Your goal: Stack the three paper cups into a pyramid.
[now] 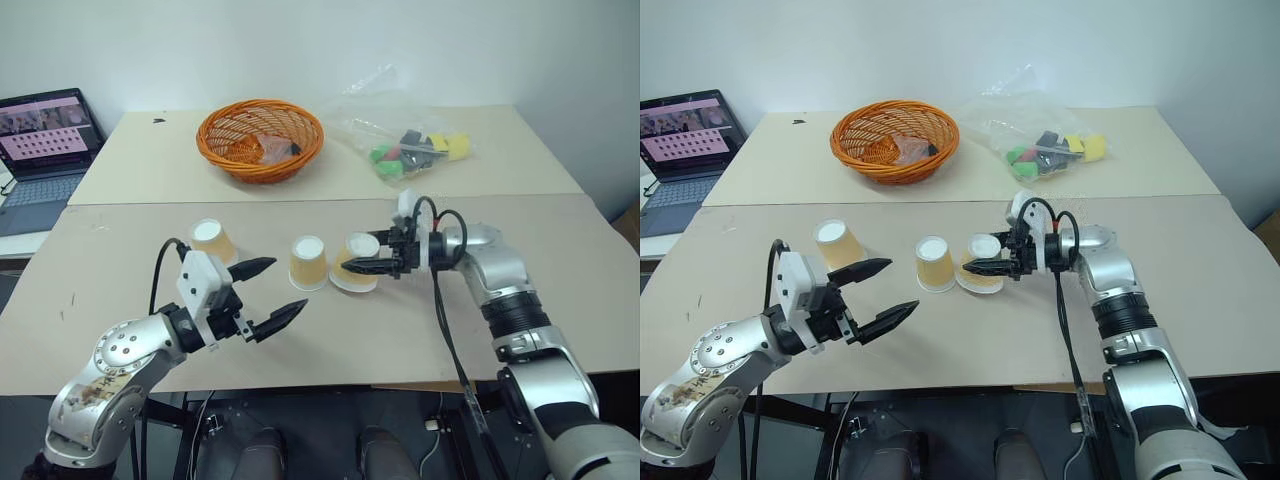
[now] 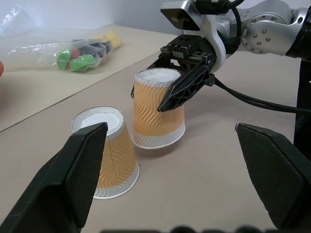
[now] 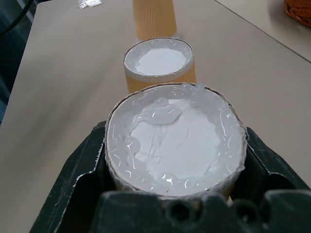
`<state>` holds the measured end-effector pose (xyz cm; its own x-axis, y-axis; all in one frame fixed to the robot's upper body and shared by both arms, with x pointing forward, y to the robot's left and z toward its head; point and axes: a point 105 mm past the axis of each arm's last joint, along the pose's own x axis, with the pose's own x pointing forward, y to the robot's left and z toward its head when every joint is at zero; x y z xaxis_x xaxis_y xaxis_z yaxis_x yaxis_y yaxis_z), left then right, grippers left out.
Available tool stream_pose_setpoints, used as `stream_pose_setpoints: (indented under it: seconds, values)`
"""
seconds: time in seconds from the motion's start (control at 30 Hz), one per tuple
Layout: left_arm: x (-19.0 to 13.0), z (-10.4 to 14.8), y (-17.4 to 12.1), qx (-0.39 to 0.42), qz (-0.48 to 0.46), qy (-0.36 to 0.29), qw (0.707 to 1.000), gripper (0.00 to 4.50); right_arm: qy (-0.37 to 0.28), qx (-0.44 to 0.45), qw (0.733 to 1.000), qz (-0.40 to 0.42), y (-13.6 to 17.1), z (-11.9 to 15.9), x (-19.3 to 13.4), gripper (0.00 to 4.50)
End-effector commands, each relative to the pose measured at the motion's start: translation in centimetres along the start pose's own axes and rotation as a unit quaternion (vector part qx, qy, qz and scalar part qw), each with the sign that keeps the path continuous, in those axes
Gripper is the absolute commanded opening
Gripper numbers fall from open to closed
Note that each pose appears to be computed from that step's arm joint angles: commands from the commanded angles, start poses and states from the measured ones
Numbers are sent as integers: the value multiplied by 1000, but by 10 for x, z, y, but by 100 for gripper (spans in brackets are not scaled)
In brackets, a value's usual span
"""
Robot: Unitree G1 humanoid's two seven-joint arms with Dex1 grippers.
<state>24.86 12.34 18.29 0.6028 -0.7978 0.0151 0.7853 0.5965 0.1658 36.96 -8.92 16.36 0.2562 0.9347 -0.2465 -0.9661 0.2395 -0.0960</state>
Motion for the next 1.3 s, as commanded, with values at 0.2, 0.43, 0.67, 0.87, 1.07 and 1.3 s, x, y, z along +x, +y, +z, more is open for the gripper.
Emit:
stream_pose_setpoints:
  seconds: [0.2, 0.43, 0.67, 0.87, 1.07, 1.3]
  values:
    - [-2, 12, -4, 13, -1, -17, 1000, 450, -17, -31, 999, 4, 2, 14, 14, 269]
    - [-1, 16, -5, 15, -3, -20, 1000, 450, -16, -37, 999, -6, -3, 14, 19, 269]
    - [-1, 15, -5, 15, -3, -20, 1000, 450, -24, -27, 999, -16, -8, 15, 17, 318]
    - [-1, 14, -5, 15, -3, -18, 1000, 450, -28, -34, 999, -22, -10, 20, 17, 437]
    - [-2, 13, -3, 16, -1, -15, 1000, 450, -49, -41, 998, -25, -9, 33, 10, 437]
    - [-5, 11, 3, 20, 23, -13, 999, 450, -66, -72, 995, -9, 11, 55, -3, 437]
